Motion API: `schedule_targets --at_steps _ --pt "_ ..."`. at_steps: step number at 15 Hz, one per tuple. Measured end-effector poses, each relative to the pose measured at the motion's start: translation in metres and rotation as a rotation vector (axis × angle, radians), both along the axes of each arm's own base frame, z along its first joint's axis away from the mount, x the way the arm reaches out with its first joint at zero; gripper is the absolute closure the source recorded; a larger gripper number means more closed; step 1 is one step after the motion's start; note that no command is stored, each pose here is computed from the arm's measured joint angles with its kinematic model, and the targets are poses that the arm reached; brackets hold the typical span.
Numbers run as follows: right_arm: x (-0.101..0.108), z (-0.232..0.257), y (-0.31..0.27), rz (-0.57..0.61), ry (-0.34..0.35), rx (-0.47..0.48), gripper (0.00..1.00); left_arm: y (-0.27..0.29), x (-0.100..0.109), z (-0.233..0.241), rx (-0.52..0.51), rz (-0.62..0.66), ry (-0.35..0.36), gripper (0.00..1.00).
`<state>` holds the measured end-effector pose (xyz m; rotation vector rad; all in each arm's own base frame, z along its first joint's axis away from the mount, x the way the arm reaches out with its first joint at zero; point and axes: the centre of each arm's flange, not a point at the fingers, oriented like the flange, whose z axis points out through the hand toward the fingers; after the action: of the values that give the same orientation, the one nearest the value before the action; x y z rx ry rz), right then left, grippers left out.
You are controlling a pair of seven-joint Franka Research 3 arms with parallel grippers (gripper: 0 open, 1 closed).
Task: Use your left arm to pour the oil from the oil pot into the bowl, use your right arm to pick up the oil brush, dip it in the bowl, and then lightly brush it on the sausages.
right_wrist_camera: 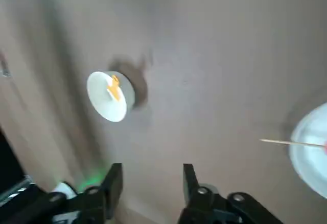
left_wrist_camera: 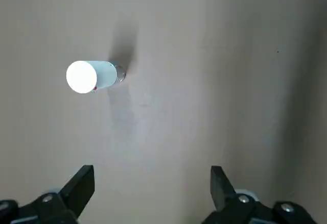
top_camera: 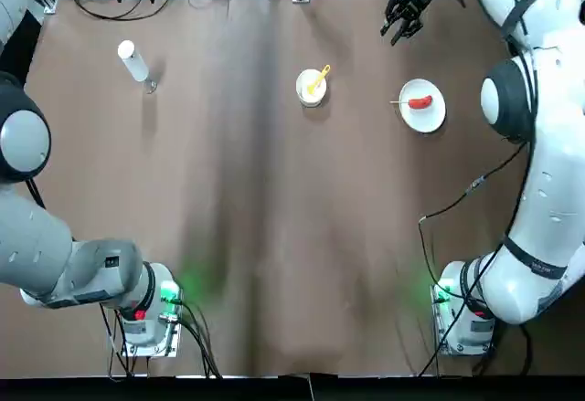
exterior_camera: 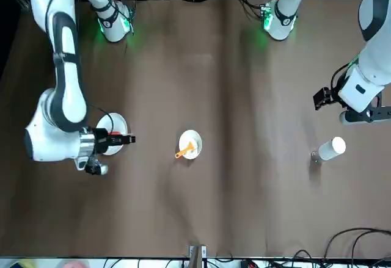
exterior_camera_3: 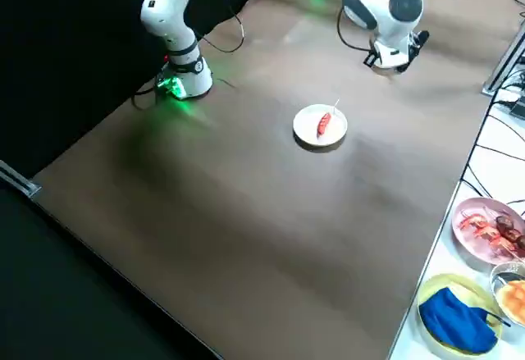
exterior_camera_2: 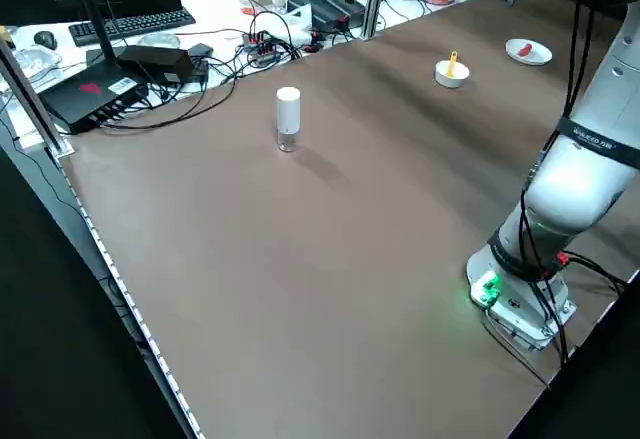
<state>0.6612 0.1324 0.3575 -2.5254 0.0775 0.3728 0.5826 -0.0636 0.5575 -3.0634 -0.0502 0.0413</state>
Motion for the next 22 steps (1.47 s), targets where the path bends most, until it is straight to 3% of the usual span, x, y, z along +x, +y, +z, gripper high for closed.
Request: schedule_targets --at_steps 2,3,6,7,10,13,22 --pt "-0.003 0.022 -0.007 0.043 -0.035 -0.068 0.3 0.0 0.0 0.0 0.0 0.0 0.0 0.0" --pt "-0.005 0.034 -0.011 0.064 -0.053 -0.104 0.3 0.0 0.0 0.0 0.0 0.0 0.0 0.0" --pt "-0.01 0.07 -0.023 0.108 -0.11 -0.191 0.12 0.0 0.0 0.0 0.0 0.0 0.0 0.0" --pt "-0.012 0.082 -0.027 0.119 -0.127 -0.216 0.12 0.0 0.0 0.0 0.0 0.0 0.0 0.0" --pt "-0.03 0.127 -0.047 0.151 -0.137 -0.247 0.01 0.0 0.0 0.0 0.0 0.0 0.0 0.0" --pt "-0.046 0.162 -0.07 0.162 -0.139 -0.217 0.01 0.0 0.0 0.0 0.0 0.0 0.0 0.0" --pt "-0.092 0.232 -0.08 0.285 -0.194 -0.389 0.0 0.0 0.0 0.0 0.0 0.0 0.0 0.0"
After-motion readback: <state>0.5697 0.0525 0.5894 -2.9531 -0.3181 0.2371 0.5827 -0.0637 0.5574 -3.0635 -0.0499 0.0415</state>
